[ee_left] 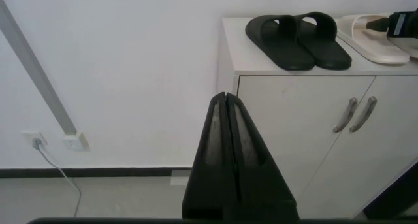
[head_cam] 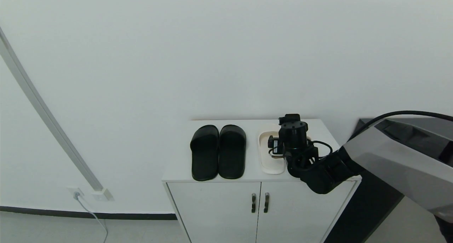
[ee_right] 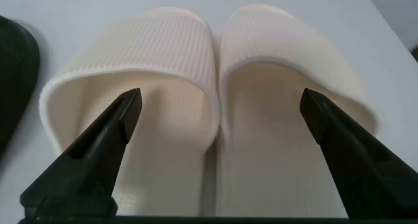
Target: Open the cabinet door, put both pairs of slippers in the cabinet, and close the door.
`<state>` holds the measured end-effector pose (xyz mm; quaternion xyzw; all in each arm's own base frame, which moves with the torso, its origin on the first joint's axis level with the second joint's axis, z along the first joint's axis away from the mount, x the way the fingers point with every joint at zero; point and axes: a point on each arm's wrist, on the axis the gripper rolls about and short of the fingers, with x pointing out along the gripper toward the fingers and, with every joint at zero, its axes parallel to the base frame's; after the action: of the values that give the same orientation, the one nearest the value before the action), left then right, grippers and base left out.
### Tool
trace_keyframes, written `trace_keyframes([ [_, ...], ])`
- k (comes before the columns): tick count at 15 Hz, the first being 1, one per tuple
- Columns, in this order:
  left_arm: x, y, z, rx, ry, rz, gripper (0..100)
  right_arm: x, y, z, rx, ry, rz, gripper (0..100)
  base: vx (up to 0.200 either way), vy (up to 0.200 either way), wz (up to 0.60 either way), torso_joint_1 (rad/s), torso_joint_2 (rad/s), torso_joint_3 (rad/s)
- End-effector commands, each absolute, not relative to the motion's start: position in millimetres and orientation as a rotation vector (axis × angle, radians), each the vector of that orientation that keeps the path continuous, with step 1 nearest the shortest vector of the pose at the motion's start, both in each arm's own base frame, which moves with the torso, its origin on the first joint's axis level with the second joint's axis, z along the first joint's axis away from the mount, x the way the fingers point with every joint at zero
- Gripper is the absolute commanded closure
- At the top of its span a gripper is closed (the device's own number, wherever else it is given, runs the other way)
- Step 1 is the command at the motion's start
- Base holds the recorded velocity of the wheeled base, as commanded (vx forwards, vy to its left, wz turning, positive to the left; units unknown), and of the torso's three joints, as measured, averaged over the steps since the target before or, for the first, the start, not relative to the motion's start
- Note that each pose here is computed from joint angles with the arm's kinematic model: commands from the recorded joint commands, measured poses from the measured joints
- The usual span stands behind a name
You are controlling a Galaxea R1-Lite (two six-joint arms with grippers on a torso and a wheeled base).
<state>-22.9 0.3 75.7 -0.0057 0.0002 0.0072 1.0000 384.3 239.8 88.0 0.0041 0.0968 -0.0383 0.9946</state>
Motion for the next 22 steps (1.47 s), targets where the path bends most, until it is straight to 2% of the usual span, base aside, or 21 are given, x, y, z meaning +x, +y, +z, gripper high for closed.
trace_keyframes([
  [1,-23,0,76,-0.012,0.001,0.015,100,394,242,79,0.008,0.195,-0.082,0,0.0,0.0,0.0,0.0,0.0,0.0],
  [4,-23,0,76,-0.012,0.001,0.015,100,399,244,76,0.014,0.19,-0.083,0,0.0,0.0,0.0,0.0,0.0,0.0],
  [5,-23,0,76,-0.012,0.001,0.015,100,401,244,76,0.015,0.189,-0.085,100,0.0,0.0,0.0,0.0,0.0,0.0],
  [9,-23,0,76,-0.012,0.001,0.015,100,401,243,82,0.025,0.175,-0.087,100,0.0,0.0,0.0,0.0,0.0,0.0],
  [12,-23,0,76,-0.012,0.001,0.015,100,383,243,101,0.033,0.162,-0.072,100,0.0,0.0,0.0,0.0,0.0,0.0],
  [17,-23,0,76,-0.012,0.001,0.015,100,289,225,140,0.022,0.19,0.067,100,0.0,0.0,0.0,0.0,0.0,0.0],
  [20,-23,0,76,-0.009,0.001,0.017,100,210,183,151,0.036,0.214,0.307,100,0.0,0.0,0.0,0.0,0.0,0.0],
  [22,-23,0,76,-0.008,0.001,0.018,100,183,172,157,0.036,0.221,0.416,100,0.0,0.0,0.0,0.0,0.0,0.0],
])
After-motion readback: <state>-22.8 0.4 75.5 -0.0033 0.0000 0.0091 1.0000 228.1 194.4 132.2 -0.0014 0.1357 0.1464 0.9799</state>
